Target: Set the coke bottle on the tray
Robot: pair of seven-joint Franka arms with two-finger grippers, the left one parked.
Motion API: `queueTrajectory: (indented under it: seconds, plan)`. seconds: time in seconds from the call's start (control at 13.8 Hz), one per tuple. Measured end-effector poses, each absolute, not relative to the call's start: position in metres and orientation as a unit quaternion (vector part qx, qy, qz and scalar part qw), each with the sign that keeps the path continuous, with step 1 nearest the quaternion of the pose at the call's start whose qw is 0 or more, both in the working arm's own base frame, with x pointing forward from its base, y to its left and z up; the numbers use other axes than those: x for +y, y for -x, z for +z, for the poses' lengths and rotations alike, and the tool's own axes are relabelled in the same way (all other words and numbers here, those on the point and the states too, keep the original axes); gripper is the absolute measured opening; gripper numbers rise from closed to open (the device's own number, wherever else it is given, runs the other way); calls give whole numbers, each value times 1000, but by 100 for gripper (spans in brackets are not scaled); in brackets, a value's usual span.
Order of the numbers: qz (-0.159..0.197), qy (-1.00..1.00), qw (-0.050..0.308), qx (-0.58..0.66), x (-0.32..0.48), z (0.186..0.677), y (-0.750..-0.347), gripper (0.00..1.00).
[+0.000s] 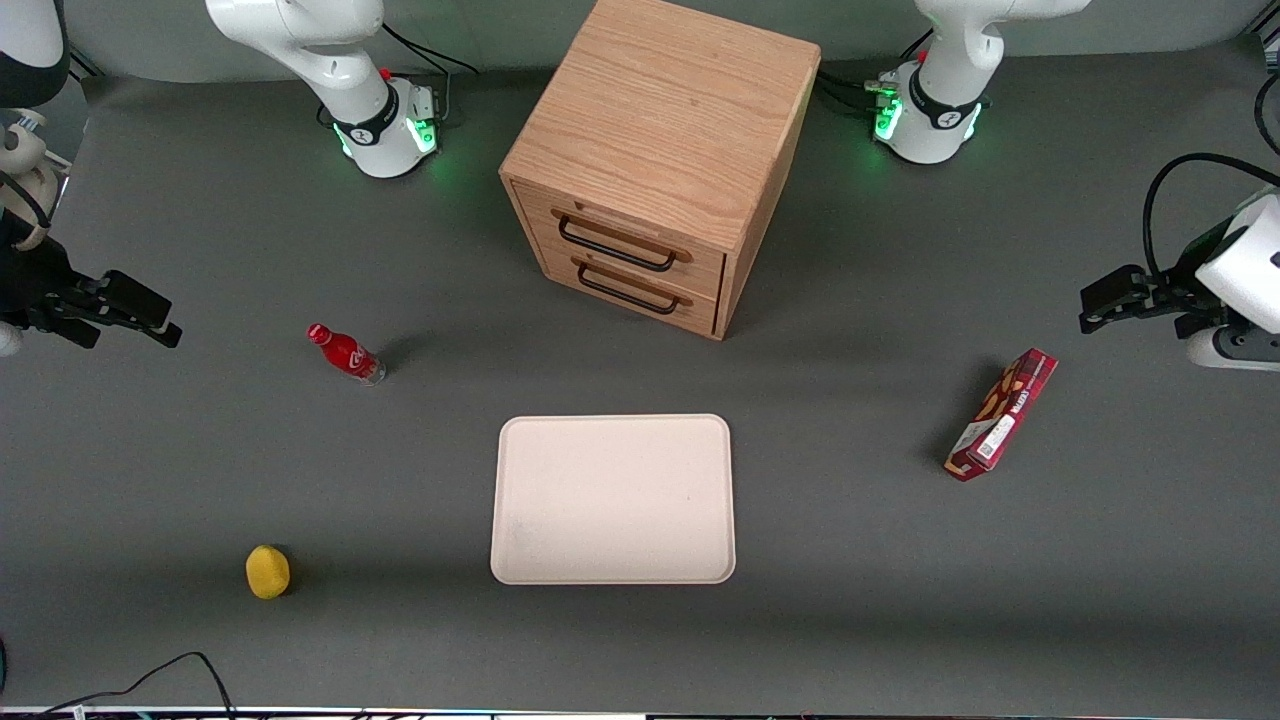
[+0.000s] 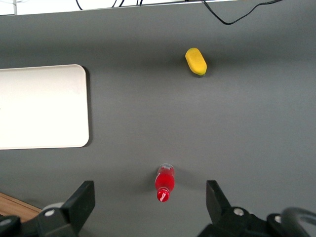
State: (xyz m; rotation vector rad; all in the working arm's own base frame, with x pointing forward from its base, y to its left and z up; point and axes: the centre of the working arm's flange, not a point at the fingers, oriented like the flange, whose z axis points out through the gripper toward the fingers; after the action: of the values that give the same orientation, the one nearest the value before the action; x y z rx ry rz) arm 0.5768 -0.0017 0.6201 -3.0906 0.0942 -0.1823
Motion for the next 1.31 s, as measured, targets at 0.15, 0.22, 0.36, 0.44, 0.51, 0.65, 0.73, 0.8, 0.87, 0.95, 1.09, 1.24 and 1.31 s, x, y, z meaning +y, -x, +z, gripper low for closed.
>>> queueTrajectory:
  seconds: [0.15,0.22,0.36,0.44,0.51,0.65,0.73,0.8,0.87,0.95,1.09,1.24,1.31]
  plan:
    - [-54,998,22,30,-1,615,-579,100]
    - [-49,998,22,29,0,609,-582,100]
    - [-33,999,23,24,12,590,-591,100]
    - [-26,999,25,22,25,578,-595,100]
    - [-24,999,27,19,38,567,-600,100]
    - [-23,999,30,14,59,537,-605,100]
    - [-18,999,30,11,64,519,-604,100]
    - [-13,999,29,10,66,500,-602,100]
    - [-8,1000,28,11,66,480,-599,100]
    - [-6,1000,27,12,65,459,-595,100]
    - [-8,1000,25,12,65,423,-579,100]
    - [-5,1000,20,6,68,396,-551,98]
    - [1,1000,18,0,68,386,-539,96]
